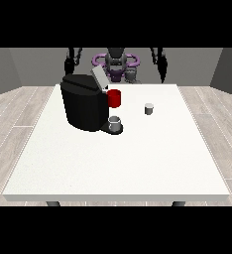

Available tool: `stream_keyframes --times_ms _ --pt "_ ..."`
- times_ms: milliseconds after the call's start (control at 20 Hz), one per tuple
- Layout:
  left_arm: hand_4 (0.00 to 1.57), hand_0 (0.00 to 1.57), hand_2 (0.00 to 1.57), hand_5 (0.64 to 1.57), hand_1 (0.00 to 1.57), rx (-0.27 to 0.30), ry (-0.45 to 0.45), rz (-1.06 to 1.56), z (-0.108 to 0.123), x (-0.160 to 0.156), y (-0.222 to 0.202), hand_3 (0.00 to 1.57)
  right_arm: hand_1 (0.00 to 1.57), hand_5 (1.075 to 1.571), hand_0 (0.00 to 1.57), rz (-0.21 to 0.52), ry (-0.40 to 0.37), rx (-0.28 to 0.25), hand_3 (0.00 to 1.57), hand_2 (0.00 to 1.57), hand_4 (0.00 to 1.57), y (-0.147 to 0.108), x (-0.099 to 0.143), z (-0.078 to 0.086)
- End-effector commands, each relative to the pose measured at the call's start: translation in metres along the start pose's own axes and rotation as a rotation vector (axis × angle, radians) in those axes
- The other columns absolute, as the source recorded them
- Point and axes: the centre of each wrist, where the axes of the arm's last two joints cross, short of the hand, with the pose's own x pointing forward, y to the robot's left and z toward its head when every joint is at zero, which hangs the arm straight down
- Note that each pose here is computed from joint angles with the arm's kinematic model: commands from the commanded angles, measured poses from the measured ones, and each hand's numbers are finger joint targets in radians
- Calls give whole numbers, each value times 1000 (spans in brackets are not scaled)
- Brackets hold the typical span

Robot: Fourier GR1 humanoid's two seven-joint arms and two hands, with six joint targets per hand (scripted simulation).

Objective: Insert the coffee pod into the coffee machine and close the lid

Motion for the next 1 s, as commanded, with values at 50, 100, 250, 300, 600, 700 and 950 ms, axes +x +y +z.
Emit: stream_keyframes --times_ms 50,100,250,300,600,700,950 --pt "547 0 0 1571 0 -74 -40 -6 -6 10 -3 0 0 1571 0 -40 6 3 0 0 328 4 -29 12" --pt "547 0 0 1571 0 -81 -119 -8 -25 20 -8 0 0 1571 0 -37 -45 59 0 0 328 18 -12 -3" --pt "547 0 0 1571 0 -176 -133 -16 -18 9 -4 0 0 1571 0 -56 -36 97 0 0 328 6 -10 6" --pt "547 0 0 1571 0 -164 -107 -100 -21 10 13 0 0 1571 0 -149 -152 7 0 0 328 15 -1 -5" --pt "0 0 0 1571 0 -114 -57 -328 -49 12 33 0 0 1571 0 -132 -191 94 0 0 339 24 5 -6" --pt "0 0 0 1571 0 -96 -45 -425 -56 18 64 0 0 1571 0 -107 -221 123 0 0 359 48 19 -6" --pt "0 0 0 1571 0 -37 -6 -533 -73 5 71 0 0 1571 0 -115 -308 171 0 0 232 49 43 -15"
